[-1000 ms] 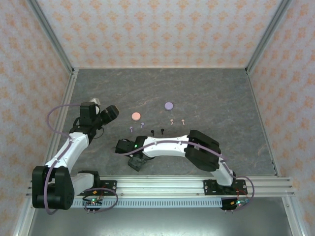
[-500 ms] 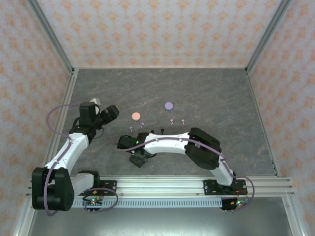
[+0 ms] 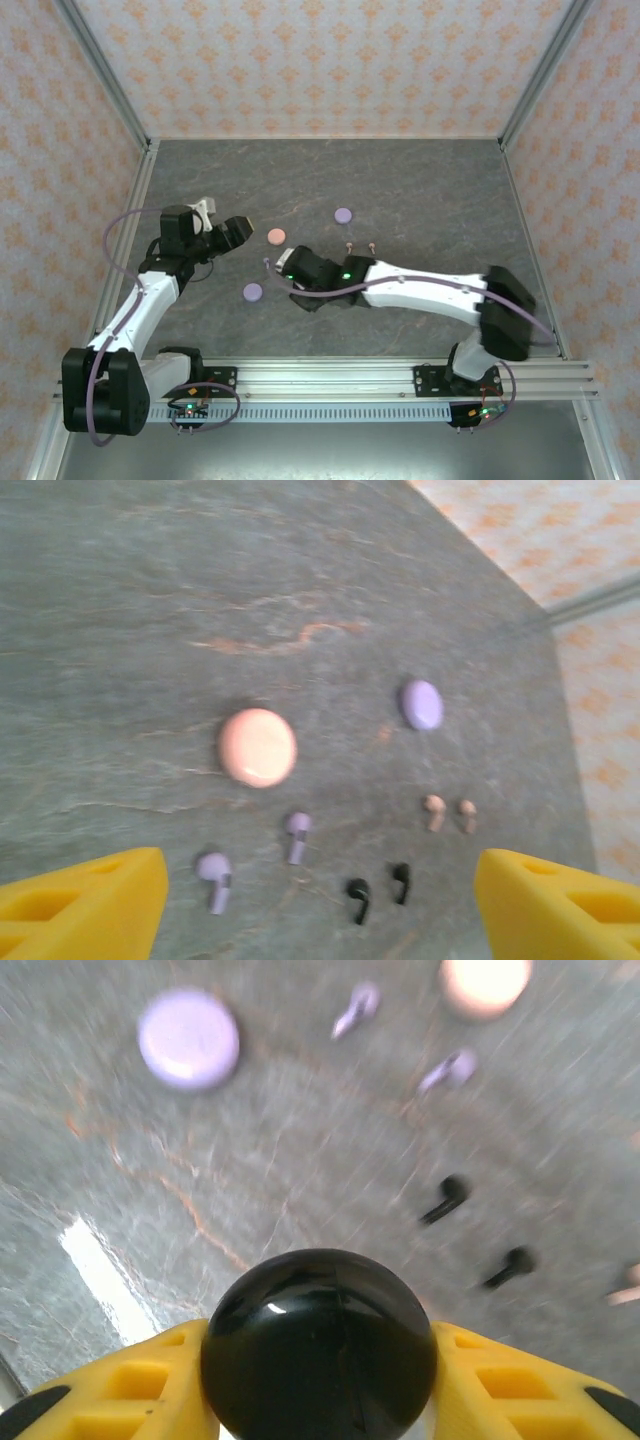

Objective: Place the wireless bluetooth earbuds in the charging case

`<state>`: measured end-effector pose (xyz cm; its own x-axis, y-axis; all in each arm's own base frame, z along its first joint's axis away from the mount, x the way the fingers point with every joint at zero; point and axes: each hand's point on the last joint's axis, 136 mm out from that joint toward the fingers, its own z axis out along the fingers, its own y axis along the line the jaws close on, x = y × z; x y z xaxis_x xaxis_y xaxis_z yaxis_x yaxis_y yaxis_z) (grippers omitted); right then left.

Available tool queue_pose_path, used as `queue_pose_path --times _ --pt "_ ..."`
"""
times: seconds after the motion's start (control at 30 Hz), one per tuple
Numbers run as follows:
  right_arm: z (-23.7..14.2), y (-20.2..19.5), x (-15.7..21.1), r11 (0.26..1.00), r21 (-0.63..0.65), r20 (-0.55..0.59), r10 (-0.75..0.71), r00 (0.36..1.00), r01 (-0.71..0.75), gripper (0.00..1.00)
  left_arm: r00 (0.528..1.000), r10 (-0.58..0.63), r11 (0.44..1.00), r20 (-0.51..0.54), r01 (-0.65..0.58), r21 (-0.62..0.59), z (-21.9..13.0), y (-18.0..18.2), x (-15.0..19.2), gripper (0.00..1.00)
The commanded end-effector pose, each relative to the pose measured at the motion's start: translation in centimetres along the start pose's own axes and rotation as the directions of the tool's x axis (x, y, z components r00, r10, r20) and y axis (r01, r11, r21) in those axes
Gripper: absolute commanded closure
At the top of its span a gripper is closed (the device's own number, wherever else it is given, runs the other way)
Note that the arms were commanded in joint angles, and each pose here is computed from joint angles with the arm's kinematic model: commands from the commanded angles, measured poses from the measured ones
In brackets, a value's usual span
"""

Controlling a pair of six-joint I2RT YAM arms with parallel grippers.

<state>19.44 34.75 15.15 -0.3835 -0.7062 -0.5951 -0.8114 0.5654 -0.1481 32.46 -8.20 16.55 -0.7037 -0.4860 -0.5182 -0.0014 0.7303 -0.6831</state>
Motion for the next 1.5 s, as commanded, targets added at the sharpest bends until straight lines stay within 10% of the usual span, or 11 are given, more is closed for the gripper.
queue_pose_path --times 0.0,0.5,1.47 --pt "-4.0 -3.2 -3.2 0.983 0.165 0.228 -0.119 0.966 0.082 0.53 0.994 0.107 0.973 -0.003 -0.104 0.208 -1.8 -6.3 -0.5 0.2" --pt "-12.4 -6.2 -6.3 0.905 0.378 0.439 -0.362 0.822 0.196 0.55 0.94 0.341 0.774 0.006 -0.285 0.565 -7.2 -19.3 3.5 0.19" --pt "-12.2 -5.9 -6.7 0.909 0.365 0.446 -0.361 0.819 0.202 0.55 0.821 0.548 0.673 -0.164 -0.316 0.669 -4.4 -21.4 10.8 0.55"
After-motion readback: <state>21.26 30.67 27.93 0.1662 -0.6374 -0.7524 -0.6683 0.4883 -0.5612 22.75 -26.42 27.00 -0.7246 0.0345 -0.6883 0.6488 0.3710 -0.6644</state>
